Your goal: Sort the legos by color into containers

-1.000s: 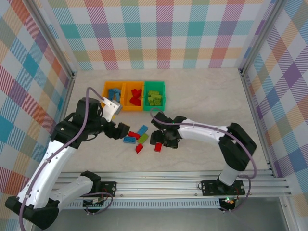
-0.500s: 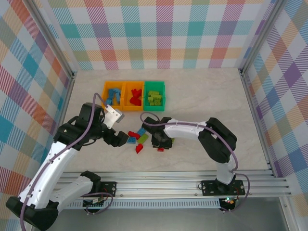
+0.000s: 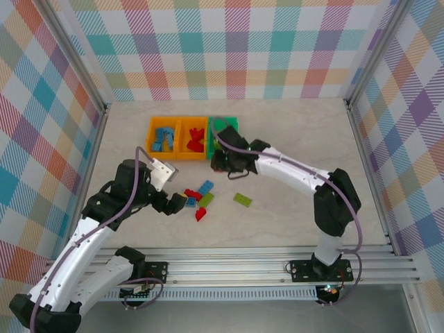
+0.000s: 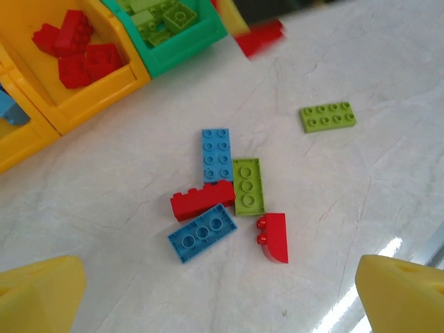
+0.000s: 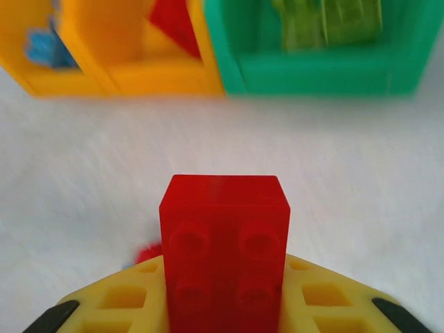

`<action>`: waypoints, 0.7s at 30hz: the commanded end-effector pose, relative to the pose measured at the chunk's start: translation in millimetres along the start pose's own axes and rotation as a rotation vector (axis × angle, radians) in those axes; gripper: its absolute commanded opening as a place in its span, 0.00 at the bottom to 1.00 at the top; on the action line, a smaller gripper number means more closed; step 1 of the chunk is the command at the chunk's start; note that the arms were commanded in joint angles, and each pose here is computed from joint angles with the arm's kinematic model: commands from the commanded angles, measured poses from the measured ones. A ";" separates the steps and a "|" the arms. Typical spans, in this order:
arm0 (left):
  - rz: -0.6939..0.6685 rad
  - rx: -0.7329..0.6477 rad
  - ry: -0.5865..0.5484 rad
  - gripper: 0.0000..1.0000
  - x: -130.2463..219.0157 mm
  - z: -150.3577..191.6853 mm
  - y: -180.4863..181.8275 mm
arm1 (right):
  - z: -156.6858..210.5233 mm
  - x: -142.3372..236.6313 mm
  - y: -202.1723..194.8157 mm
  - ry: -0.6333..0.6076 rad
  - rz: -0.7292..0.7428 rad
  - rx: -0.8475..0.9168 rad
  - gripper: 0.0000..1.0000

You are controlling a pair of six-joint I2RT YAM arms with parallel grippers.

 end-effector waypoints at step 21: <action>-0.175 0.011 -0.031 1.00 9.2 1.1 20.4 | -116.0 -103.3 45.6 -0.091 -0.007 0.253 0.52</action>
Point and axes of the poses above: each hand's point on the last joint's axis, 136 mm out from that joint toward the fingers, its own x axis back along the fingers, its own y axis along the line the jaws close on, z = x × y, the point moved 4 cm from there along x, back along the fingers, and after that the axes turned 1 degree about x, right-handed, at the moved point
